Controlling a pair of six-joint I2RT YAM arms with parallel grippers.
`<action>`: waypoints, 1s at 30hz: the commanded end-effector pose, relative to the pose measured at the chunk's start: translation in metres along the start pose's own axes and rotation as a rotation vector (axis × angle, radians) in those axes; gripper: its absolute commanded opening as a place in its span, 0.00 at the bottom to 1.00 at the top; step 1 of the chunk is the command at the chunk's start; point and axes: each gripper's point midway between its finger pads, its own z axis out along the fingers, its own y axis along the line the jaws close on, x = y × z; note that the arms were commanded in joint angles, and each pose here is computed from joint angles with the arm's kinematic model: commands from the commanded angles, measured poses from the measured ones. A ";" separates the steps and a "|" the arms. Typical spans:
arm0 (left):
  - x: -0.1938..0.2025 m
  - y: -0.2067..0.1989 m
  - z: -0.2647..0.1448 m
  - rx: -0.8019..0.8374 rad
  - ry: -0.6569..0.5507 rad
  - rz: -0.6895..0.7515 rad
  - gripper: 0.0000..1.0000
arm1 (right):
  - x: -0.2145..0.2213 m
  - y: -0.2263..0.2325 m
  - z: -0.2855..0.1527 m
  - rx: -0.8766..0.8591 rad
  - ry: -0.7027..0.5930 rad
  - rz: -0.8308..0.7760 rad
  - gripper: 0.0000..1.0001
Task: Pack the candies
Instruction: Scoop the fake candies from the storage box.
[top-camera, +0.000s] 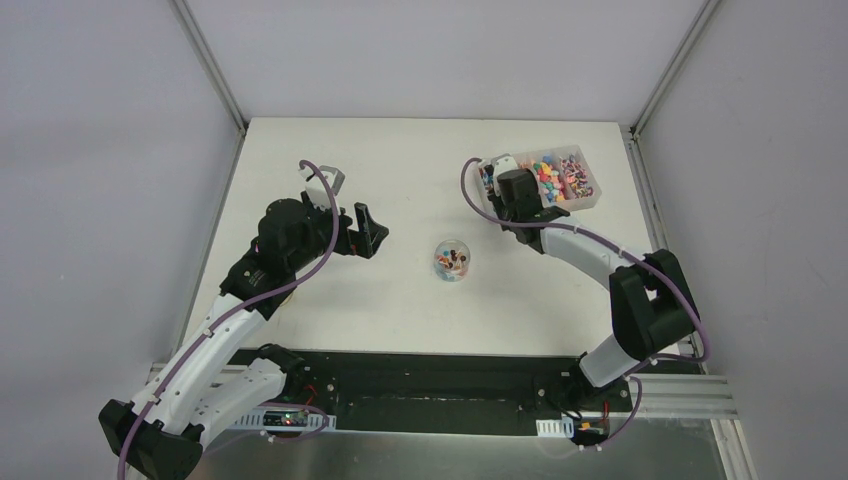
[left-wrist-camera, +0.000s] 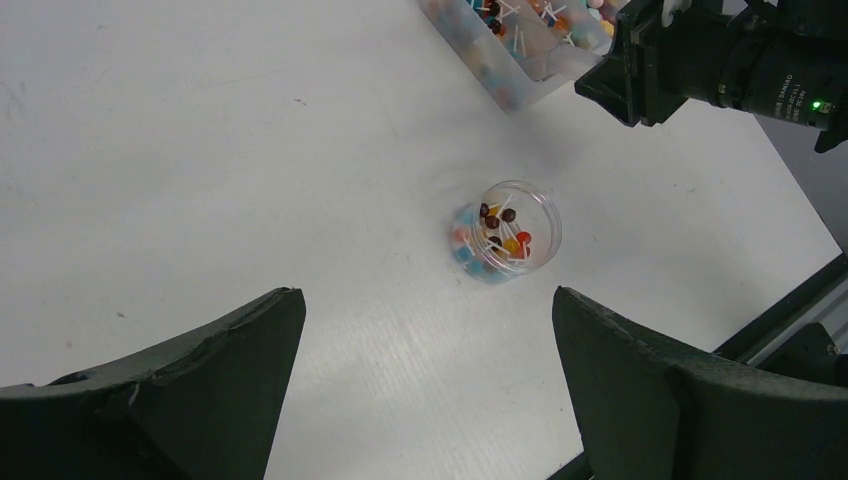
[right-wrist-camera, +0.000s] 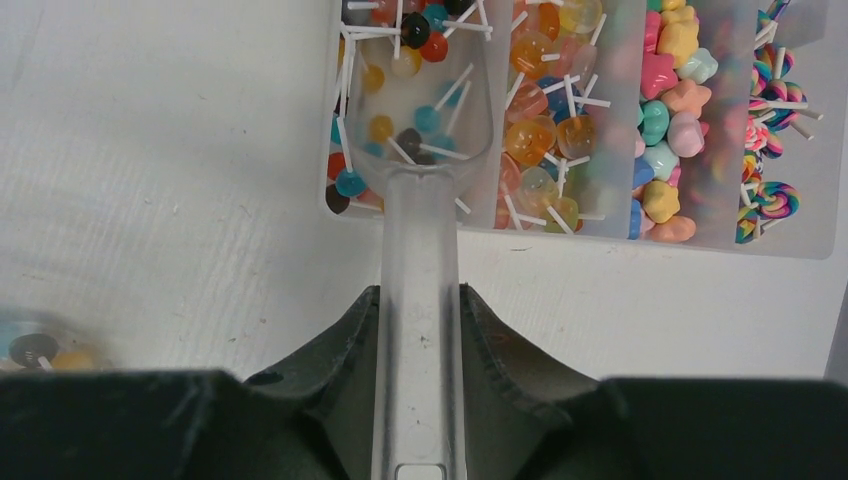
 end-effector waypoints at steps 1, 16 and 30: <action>-0.004 0.000 0.000 -0.004 -0.024 0.026 0.99 | -0.011 0.002 -0.001 -0.021 -0.075 0.057 0.00; -0.002 0.001 0.001 -0.007 -0.016 0.025 0.99 | -0.009 -0.006 -0.005 -0.001 -0.161 0.116 0.00; 0.000 0.002 0.003 -0.012 -0.006 0.024 0.99 | -0.018 -0.013 -0.029 -0.015 -0.302 0.113 0.00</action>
